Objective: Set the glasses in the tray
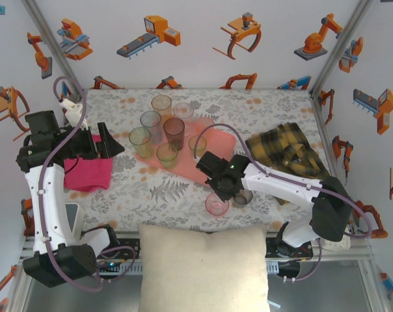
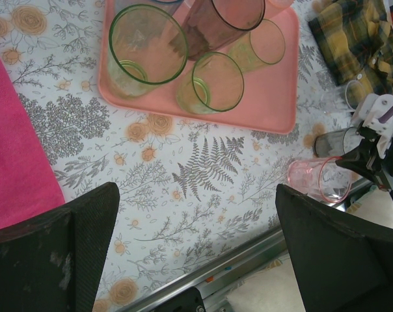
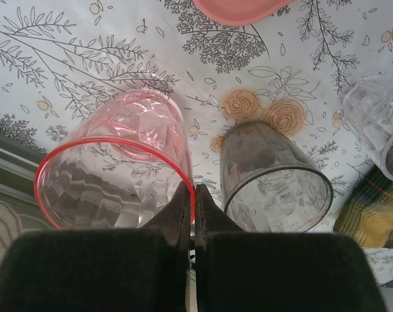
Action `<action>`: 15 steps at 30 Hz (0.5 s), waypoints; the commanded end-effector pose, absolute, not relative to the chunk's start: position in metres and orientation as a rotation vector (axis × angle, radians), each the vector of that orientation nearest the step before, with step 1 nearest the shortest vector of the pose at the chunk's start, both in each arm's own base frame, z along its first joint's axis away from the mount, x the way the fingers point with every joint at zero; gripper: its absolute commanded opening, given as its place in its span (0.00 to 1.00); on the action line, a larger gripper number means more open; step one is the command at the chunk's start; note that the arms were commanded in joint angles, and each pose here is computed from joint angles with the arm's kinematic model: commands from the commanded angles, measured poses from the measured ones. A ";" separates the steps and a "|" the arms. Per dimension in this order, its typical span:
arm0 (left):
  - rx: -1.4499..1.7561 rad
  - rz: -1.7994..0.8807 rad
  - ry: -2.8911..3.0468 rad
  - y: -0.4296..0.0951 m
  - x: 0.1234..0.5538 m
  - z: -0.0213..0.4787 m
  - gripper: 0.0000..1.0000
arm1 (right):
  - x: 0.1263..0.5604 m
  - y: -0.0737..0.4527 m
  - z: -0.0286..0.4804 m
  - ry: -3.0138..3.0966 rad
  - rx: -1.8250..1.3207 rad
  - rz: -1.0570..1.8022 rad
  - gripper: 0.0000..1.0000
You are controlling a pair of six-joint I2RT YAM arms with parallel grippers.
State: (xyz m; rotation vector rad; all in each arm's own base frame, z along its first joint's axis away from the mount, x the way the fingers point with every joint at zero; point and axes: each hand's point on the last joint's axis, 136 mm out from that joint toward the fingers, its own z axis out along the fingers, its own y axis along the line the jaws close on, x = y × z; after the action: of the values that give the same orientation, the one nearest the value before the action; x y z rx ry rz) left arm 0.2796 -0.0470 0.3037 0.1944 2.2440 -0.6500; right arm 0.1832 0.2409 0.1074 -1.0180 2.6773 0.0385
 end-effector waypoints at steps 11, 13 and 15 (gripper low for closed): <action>0.184 -0.675 2.223 -0.049 0.273 0.308 0.97 | 0.194 0.246 0.140 2.640 -0.933 0.058 0.00; 0.186 -0.674 2.221 -0.049 0.274 0.309 0.97 | 0.196 0.248 0.142 2.639 -0.919 0.070 0.00; 0.184 -0.676 2.219 -0.048 0.274 0.309 0.97 | 0.198 0.249 0.145 2.637 -0.907 0.079 0.00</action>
State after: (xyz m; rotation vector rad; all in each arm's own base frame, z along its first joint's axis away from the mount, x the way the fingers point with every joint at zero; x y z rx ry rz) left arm 0.2783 -0.0455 0.3056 0.1854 2.2374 -0.6464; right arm 0.1916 0.2483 0.1301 -0.9615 2.6506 0.0672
